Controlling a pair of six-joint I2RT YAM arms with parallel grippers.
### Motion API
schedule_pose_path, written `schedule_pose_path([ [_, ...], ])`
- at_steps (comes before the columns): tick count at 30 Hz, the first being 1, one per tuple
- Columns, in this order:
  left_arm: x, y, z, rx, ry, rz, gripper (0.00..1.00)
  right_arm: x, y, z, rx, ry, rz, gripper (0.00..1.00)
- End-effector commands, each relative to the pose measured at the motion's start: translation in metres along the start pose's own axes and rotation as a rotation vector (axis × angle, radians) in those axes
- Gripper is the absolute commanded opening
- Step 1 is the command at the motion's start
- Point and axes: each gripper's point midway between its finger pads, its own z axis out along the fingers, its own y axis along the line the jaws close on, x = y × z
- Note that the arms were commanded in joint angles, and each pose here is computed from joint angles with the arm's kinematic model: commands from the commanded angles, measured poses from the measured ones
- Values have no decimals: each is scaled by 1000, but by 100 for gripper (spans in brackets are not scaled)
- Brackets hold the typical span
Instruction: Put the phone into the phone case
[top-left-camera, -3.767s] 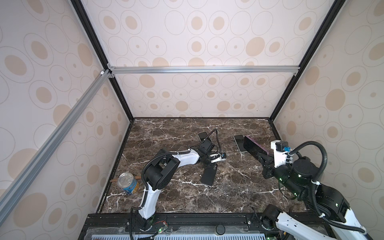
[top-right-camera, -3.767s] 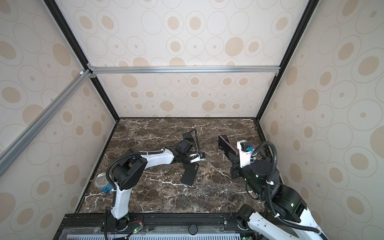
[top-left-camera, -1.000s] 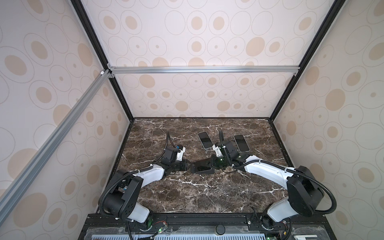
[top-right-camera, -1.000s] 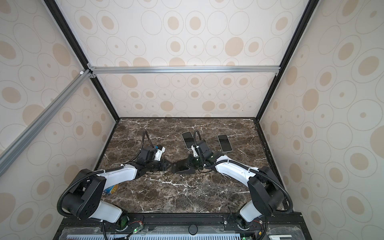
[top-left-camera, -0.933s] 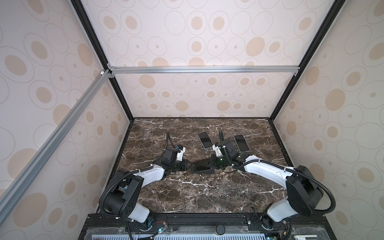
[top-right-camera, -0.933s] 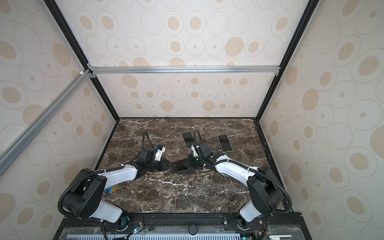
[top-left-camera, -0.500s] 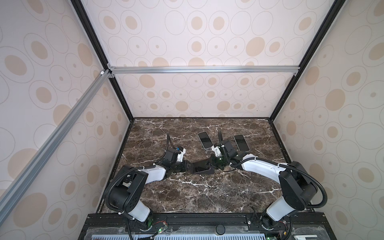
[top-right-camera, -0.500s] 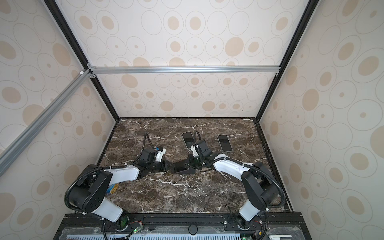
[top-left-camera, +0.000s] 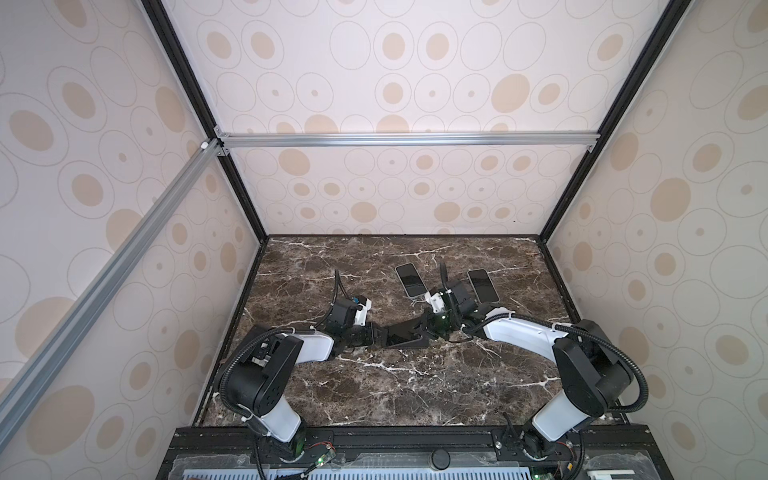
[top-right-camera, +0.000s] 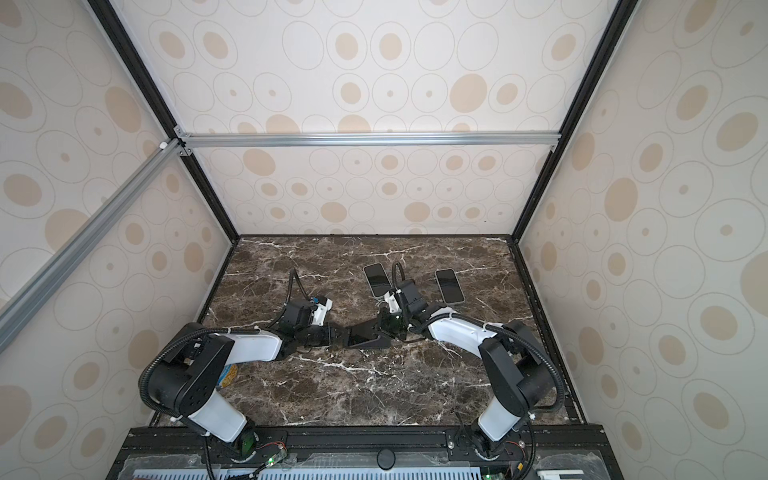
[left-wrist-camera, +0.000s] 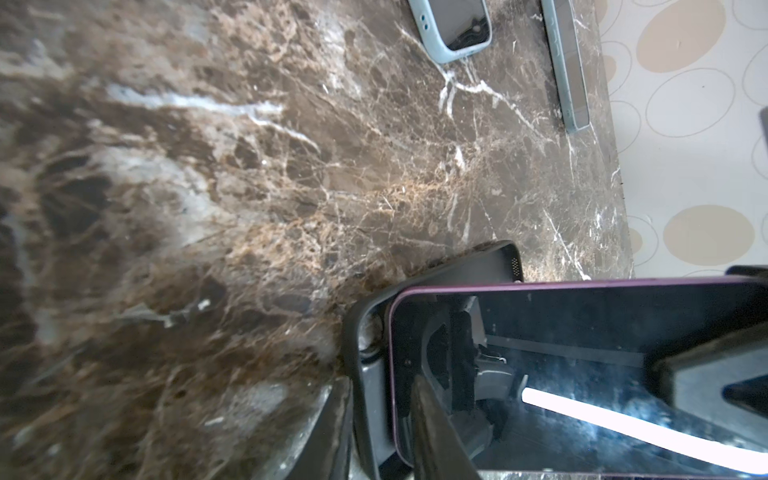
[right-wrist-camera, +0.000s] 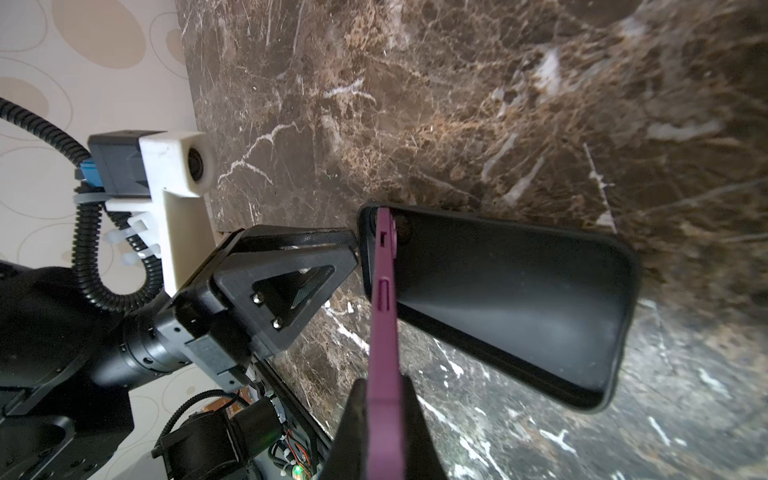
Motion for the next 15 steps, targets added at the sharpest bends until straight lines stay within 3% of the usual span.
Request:
schedule_pose_path([
  [1,-1,-9,3,44,0,-14,24,1,-2,6,-26,19,13,0],
  [15,10,-12,9,69,22,-47,24,4,-25,15,-37,46,48,0],
])
